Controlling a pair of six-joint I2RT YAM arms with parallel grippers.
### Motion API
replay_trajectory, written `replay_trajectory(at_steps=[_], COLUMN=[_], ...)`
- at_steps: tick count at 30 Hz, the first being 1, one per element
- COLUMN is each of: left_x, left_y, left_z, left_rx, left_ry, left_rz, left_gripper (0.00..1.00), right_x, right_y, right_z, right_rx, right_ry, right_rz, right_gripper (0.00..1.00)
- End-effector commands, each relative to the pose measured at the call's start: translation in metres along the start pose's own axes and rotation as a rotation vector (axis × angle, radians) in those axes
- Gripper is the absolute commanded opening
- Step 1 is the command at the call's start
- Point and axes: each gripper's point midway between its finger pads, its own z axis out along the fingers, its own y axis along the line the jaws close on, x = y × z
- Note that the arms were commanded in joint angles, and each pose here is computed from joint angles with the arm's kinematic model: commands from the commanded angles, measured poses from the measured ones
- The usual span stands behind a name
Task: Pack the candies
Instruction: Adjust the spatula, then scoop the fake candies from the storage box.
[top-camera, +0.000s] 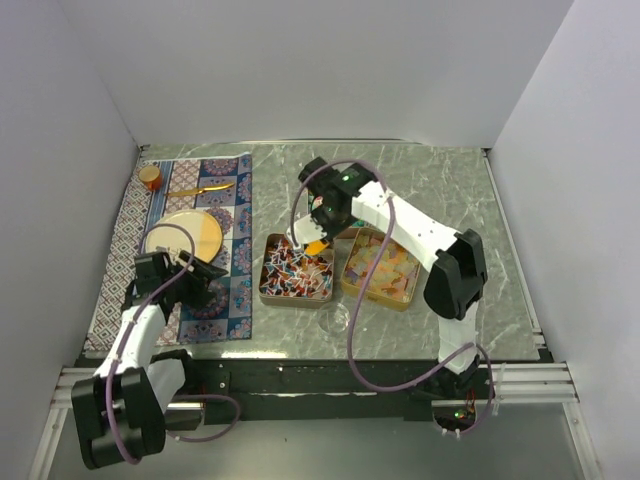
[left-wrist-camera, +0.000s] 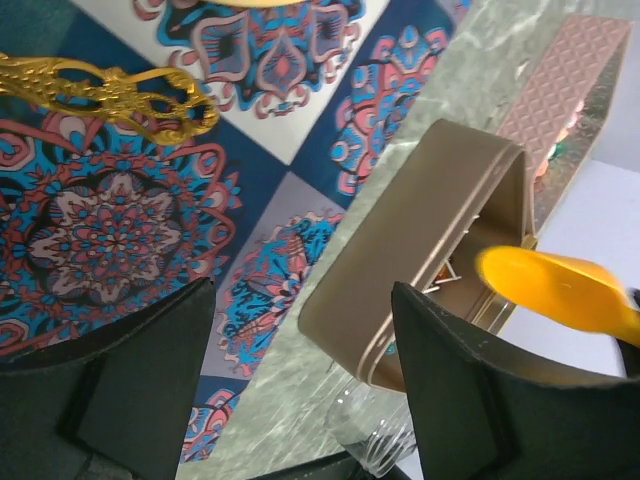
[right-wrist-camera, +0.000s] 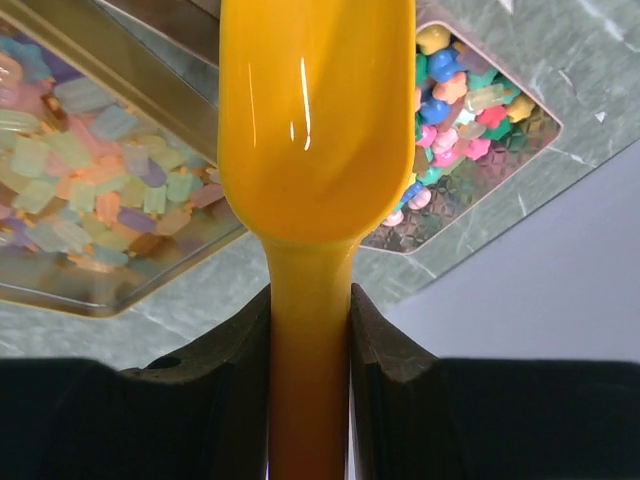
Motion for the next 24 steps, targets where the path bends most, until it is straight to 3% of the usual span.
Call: replay_trajectory(at_steps=[1, 11, 24], left_x=[-0.005, -0.008, -0.001], left_y=[-0.018, -0.033, -0.028], left_z=[-0.006, -0.019, -0.013], left_rx=[0.065, 0.127, 0.116], left_ry=[-0.055, -0.109, -0.070], left_rz=[0.032, 0.073, 0.054], left_gripper=[0.76, 0.77, 0.76], right_x=[0.010, 0.004, -0.061], right_y=[-0.013, -0.016, -0.001], right_z=[0.013, 0.032, 0.043], right_rx=[0.089, 0.080, 0.040], right_ry=[0.189, 0.351, 0.191], right_rz=[-0.106, -0.101, -0.101], right_gripper=[0.00, 0.00, 0.00])
